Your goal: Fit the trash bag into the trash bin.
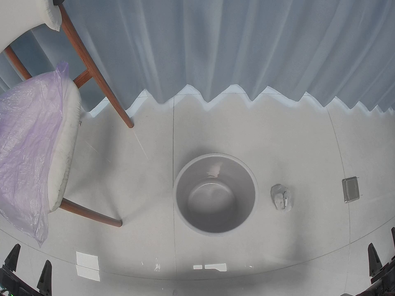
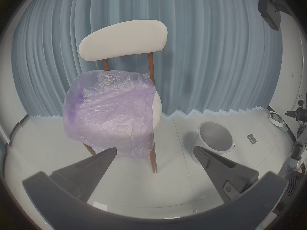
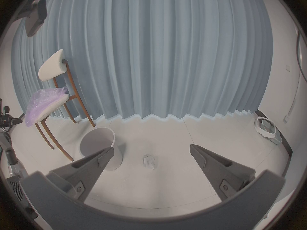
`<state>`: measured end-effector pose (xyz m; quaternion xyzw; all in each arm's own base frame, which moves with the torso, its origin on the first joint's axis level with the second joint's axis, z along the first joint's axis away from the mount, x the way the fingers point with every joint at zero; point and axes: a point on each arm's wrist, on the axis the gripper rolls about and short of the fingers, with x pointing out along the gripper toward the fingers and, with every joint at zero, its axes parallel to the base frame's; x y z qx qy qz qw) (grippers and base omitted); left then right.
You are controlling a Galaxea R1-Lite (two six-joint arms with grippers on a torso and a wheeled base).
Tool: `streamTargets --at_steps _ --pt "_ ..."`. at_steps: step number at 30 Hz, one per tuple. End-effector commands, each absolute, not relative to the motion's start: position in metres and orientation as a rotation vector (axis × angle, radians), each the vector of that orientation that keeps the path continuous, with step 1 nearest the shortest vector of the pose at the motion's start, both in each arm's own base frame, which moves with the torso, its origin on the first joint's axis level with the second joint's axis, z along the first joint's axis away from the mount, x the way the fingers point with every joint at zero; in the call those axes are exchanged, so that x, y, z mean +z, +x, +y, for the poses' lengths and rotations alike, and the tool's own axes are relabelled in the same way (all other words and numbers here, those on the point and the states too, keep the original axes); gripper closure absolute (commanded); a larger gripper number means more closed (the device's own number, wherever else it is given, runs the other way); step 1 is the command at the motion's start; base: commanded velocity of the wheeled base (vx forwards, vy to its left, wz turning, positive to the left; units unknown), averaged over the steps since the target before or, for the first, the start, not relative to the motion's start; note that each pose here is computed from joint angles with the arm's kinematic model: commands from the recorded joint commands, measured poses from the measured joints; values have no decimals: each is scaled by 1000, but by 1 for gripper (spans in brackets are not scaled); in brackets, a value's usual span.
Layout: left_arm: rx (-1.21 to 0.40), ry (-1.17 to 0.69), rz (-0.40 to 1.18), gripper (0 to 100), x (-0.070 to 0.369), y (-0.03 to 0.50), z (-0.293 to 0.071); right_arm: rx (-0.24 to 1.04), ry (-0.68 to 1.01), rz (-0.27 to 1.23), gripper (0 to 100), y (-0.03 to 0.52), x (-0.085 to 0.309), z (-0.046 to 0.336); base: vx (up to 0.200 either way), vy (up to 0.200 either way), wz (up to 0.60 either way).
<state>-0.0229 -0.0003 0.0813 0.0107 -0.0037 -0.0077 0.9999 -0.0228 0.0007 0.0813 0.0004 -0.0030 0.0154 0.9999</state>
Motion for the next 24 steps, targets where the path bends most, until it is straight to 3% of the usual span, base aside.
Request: streamTargets --at_steps 1,12,16,24 --pt "-15 22 -11 0 77 -23 0 31 1 -6 0 -23 76 1 0 0 0" --pt "-11 23 -19 0 77 -23 0 31 9 -6 0 -23 76 1 0 0 0" --pt "-10 39 -204 0 96 -25 0 29 11 -8 0 -23 76 1 0 0 0" --pt "11 119 -241 0 106 -29 0 32 9 -8 0 -23 76 1 0 0 0"
